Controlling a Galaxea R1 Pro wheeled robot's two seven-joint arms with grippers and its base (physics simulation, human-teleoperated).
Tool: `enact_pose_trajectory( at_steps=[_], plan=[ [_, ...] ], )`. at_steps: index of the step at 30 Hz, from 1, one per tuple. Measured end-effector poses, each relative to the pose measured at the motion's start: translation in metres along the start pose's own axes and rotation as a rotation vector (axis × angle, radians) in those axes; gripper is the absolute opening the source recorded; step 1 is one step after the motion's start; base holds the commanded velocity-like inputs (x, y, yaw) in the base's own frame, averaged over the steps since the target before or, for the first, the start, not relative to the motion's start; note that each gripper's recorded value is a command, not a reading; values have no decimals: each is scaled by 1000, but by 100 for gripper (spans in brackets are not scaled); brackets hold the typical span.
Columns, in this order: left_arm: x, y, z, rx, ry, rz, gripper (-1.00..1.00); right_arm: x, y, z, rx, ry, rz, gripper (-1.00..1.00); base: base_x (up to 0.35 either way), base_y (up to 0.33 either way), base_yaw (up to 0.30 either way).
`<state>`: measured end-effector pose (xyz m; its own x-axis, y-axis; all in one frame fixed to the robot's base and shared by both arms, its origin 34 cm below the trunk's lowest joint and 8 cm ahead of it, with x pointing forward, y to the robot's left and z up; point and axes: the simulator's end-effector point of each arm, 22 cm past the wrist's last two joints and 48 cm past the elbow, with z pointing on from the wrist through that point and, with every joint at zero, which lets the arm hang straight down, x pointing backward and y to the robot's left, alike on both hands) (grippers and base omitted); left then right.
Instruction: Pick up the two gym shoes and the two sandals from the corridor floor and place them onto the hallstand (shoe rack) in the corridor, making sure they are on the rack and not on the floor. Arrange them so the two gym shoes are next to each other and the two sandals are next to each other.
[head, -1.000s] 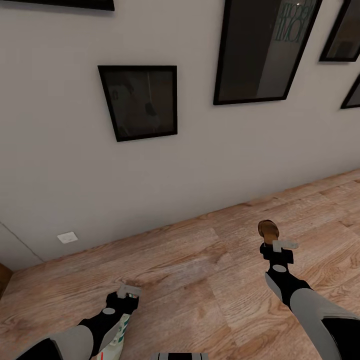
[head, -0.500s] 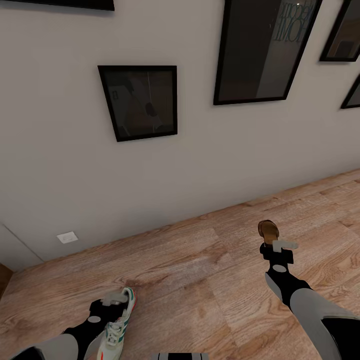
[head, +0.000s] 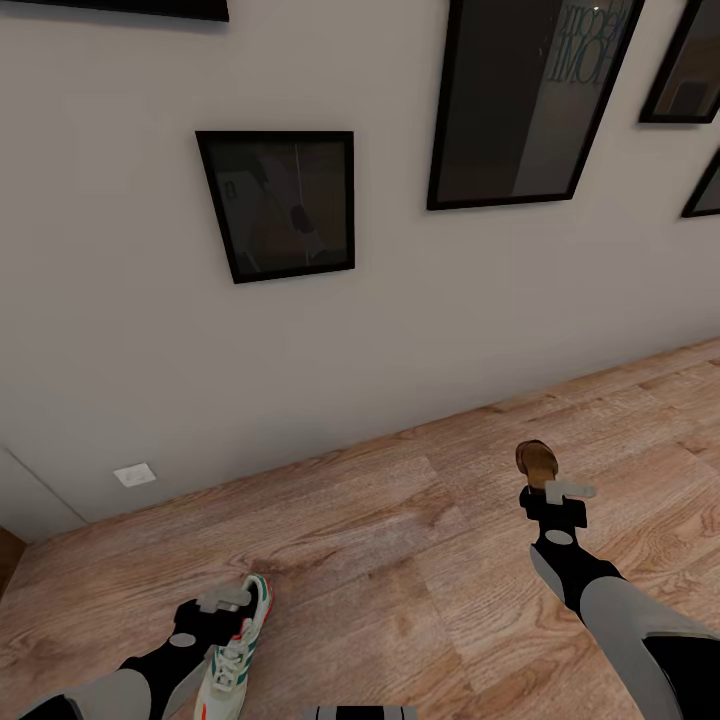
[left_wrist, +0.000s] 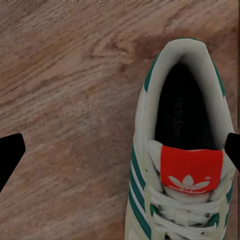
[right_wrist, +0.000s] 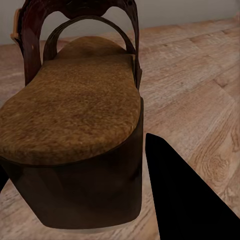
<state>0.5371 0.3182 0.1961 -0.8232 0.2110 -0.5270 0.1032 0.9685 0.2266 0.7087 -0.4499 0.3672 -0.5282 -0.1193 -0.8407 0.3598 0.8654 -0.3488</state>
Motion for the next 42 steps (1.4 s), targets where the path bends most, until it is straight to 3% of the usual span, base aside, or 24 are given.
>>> enact_pose_trajectory(
  at_steps=[14,32,36,42],
  plan=[
    [-6,-48,-4,160,-13,-12,100,-1,11,-3,-14,-1,5,-100,0,0,0],
    [-8,-56,-5,181,-14,-29,100,-1,21,-6,-26,1,12,-100,0,0,0],
    [-8,-54,-5,173,-12,-73,100,-1,21,-6,-26,2,11,-100,0,0,0],
    [-8,-49,-4,151,-6,-191,100,0,21,-6,-27,2,12,-100,0,0,0]
  ],
)
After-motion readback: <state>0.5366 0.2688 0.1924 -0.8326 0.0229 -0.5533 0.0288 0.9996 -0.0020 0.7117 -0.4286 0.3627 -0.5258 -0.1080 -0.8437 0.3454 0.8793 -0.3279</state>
